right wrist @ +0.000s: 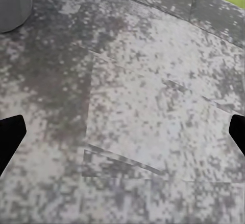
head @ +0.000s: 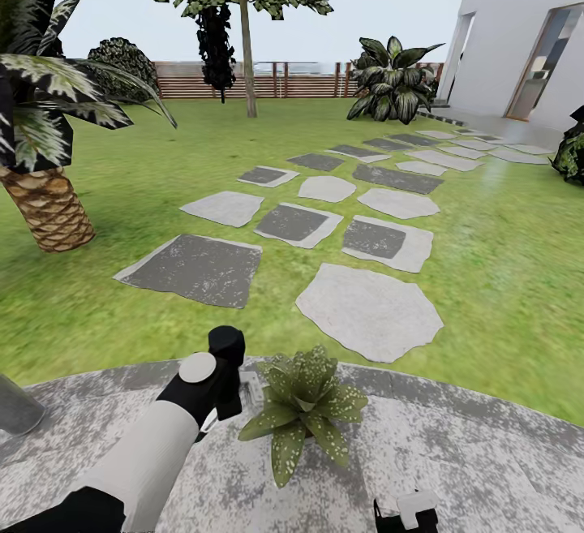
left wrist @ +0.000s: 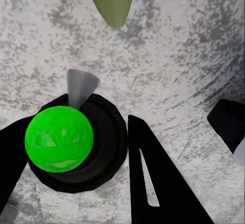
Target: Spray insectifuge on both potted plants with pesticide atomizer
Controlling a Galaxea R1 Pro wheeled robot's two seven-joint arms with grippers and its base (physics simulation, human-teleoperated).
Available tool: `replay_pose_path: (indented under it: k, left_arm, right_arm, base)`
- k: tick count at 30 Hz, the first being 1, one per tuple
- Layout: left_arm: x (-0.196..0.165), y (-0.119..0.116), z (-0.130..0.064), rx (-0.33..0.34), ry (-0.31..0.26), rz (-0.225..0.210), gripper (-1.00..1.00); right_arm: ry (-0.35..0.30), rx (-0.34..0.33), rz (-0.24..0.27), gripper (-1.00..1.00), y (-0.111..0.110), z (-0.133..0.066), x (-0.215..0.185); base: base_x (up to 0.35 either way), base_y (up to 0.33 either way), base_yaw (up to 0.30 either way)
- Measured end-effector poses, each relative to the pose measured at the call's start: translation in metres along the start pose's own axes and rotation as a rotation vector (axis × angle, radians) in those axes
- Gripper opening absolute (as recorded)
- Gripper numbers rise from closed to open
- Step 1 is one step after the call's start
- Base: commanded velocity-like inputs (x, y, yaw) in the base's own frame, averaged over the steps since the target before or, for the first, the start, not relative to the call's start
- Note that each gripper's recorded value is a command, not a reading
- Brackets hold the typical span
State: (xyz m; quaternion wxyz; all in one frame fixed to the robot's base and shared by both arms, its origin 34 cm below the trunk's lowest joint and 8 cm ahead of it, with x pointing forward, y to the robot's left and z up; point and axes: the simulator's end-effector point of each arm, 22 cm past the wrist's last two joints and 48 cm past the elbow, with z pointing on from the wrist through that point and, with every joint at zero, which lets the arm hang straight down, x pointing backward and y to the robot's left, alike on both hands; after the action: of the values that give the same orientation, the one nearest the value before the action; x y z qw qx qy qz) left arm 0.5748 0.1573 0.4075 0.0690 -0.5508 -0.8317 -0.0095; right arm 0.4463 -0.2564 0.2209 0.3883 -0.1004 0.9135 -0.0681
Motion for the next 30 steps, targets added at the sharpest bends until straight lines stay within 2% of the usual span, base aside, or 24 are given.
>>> replay_pose_path:
  k: [1, 2, 7, 18, 21, 30]
  left_arm:
    - [-0.004, 0.001, -0.004, -0.004, -0.008, 0.001, -1.0]
    - [-0.017, 0.006, -0.02, -0.032, -0.046, 0.004, -1.0]
    - [-0.01, 0.008, -0.014, -0.039, -0.037, -0.002, -1.0]
    - [-0.01, 0.008, -0.014, -0.04, -0.036, -0.002, -1.0]
    - [-0.01, 0.008, -0.014, -0.041, -0.036, -0.002, -1.0]
    - [-0.01, 0.005, -0.013, -0.036, -0.032, 0.0, -1.0]
  right_arm:
    - [0.0, 0.0, 0.0, 1.0, 0.0, 0.0, 0.0]
    - [-0.001, 0.0, 0.001, 1.0, 0.001, 0.0, 0.0]
    - [0.001, 0.0, 0.001, 1.0, 0.0, 0.0, 0.0]
    - [0.001, 0.0, 0.001, 1.0, 0.0, 0.0, 0.0]
    - [0.0, -0.002, 0.001, 1.0, 0.001, 0.0, 0.0]
    - [-0.002, -0.002, 0.003, 1.0, 0.002, 0.0, -0.001]
  base:
    - [0.0, 0.0, 0.0]
    - [0.0, 0.0, 0.0]
    - [-0.09, 0.064, -0.013]
    - [-0.047, 0.285, -0.275]
    - [0.0, 0.303, -0.059]
    - [0.2, 0.235, -0.014]
